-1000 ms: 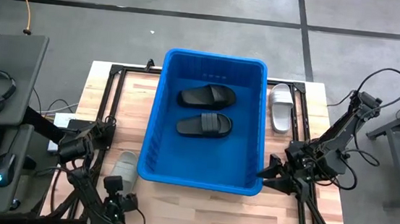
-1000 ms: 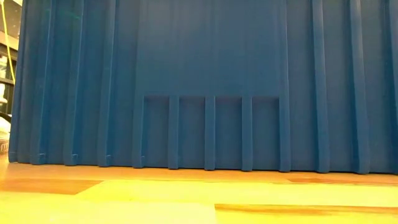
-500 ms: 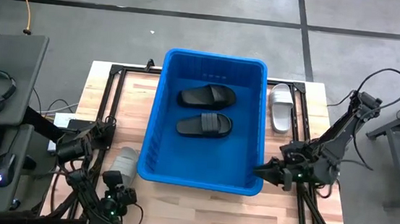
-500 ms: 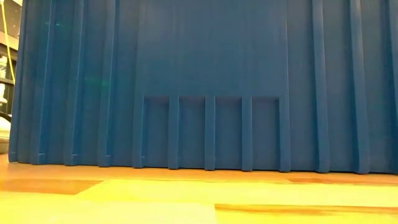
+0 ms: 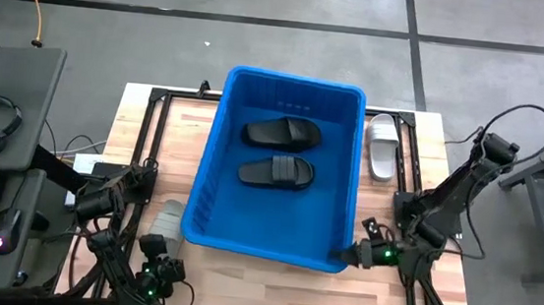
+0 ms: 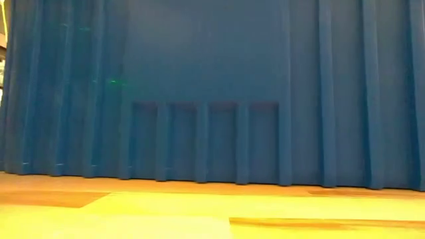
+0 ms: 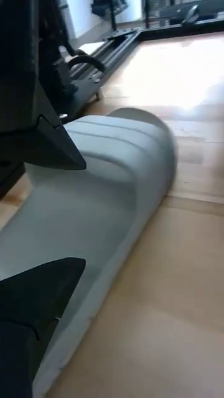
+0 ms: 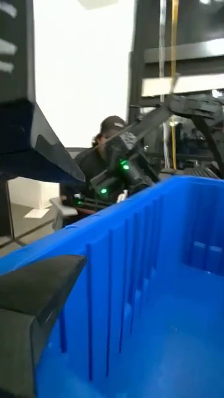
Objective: Pick and place slides into bin
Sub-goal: Put the gray slide into the blue container
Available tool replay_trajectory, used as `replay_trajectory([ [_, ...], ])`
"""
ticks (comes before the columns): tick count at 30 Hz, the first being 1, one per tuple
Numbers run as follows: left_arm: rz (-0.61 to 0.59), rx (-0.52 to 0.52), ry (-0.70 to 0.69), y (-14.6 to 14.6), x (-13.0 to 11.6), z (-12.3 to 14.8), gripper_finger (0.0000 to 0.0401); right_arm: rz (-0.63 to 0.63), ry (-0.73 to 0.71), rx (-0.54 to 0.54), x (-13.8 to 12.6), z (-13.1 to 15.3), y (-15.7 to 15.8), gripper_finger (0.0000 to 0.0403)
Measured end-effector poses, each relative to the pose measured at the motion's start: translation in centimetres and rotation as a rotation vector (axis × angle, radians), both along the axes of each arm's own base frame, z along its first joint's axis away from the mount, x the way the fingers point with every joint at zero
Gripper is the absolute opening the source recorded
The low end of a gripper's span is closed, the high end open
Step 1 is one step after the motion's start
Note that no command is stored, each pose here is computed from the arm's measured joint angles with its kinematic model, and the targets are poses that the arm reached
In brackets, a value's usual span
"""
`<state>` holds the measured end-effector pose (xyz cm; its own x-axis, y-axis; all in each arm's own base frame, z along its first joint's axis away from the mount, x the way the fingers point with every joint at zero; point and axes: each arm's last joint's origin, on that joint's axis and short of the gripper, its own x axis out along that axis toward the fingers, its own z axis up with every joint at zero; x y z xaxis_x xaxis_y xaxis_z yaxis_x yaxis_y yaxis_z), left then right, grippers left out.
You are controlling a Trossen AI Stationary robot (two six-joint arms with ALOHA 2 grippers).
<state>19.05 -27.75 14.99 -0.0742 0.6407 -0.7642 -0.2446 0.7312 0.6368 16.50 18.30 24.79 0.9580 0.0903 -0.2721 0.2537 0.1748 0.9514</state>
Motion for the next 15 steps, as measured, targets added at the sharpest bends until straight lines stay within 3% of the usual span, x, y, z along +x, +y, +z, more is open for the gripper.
replay_trajectory([
  [6,-0.026,0.003,-0.012,-0.4,-0.6,0.1,0.0234,0.033,-0.066,-0.069,0.0,0.7,0.1,0.0193],
  [15,-0.069,-0.015,0.006,-1.0,-0.9,0.4,0.0234,0.107,-0.129,0.007,-1.6,2.2,0.5,0.0193],
])
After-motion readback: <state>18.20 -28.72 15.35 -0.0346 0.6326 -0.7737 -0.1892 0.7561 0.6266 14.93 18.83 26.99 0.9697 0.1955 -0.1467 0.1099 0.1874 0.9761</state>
